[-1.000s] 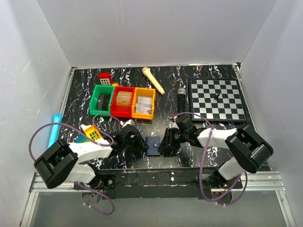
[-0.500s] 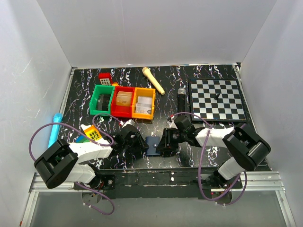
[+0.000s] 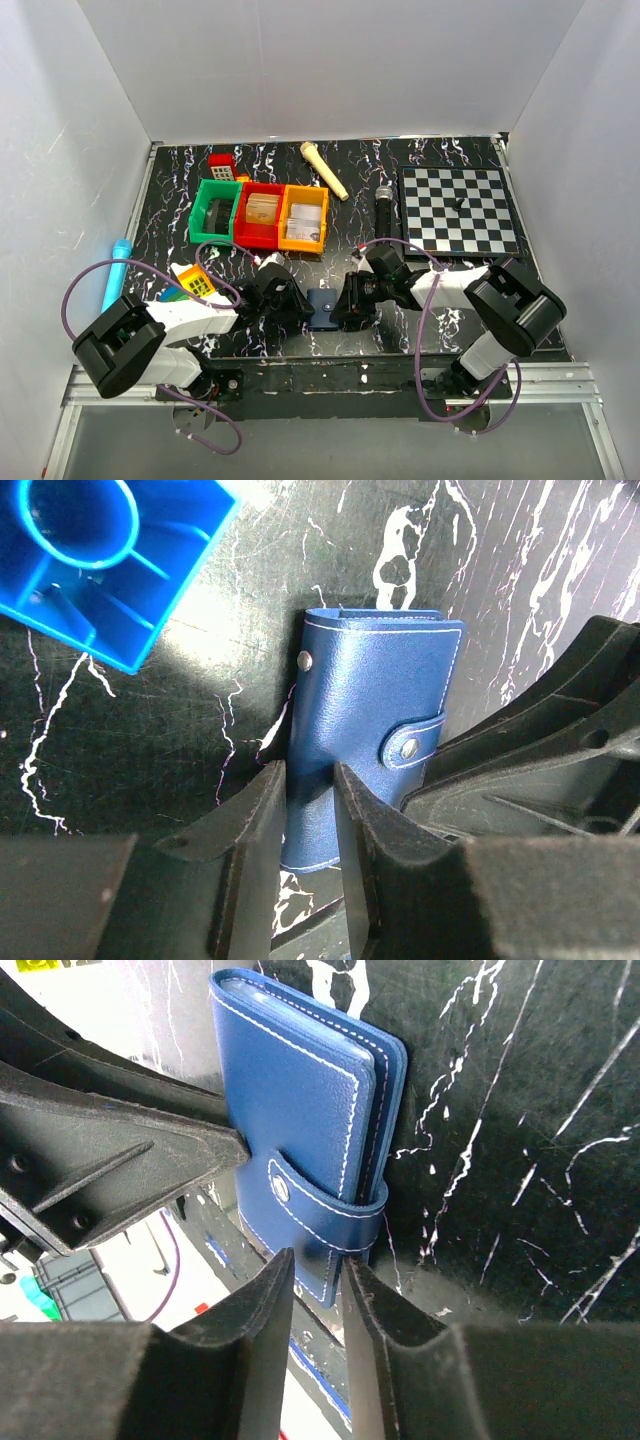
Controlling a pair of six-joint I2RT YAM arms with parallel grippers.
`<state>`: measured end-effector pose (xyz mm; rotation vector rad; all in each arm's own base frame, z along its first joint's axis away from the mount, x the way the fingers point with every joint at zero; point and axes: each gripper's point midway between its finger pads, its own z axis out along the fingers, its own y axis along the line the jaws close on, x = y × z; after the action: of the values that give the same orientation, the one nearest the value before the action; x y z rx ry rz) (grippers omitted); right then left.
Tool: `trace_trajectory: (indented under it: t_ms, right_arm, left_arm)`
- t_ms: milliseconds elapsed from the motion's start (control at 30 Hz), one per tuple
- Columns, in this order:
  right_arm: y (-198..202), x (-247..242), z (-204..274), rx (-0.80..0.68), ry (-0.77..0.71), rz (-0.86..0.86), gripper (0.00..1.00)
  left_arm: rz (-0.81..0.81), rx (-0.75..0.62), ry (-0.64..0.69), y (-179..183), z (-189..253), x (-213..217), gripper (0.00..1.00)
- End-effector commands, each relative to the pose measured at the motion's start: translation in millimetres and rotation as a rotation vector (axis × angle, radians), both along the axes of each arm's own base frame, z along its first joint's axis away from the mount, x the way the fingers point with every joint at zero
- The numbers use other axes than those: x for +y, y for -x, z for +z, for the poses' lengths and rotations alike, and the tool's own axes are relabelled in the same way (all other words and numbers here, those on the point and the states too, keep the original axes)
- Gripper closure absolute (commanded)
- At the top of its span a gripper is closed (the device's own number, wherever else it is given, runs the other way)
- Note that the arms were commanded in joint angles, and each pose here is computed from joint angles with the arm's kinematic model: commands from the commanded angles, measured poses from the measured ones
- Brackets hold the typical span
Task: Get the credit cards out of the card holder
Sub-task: Pick up the card holder from the center of the board.
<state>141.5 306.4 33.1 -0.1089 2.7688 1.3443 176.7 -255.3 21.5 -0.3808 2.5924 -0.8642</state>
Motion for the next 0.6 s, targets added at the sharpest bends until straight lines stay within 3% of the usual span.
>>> trace_trajectory:
  t_ms: [0, 233, 567]
  right_arm:
    - [-12, 21, 24, -0.058, -0.107, 0.022, 0.70]
    - [-12, 20, 25, -0.059, -0.109, 0.020, 0.99]
    - [-9, 9, 29, -0.101, -0.067, 0.030, 0.99]
  left_arm:
    - [-0.023, 0.078, -0.090, 21, -27, 17, 0.74]
    - [-0.022, 0.070, -0.088, 20, -25, 18, 0.74]
    - [0.017, -0.004, -0.090, 10, -5, 25, 0.68]
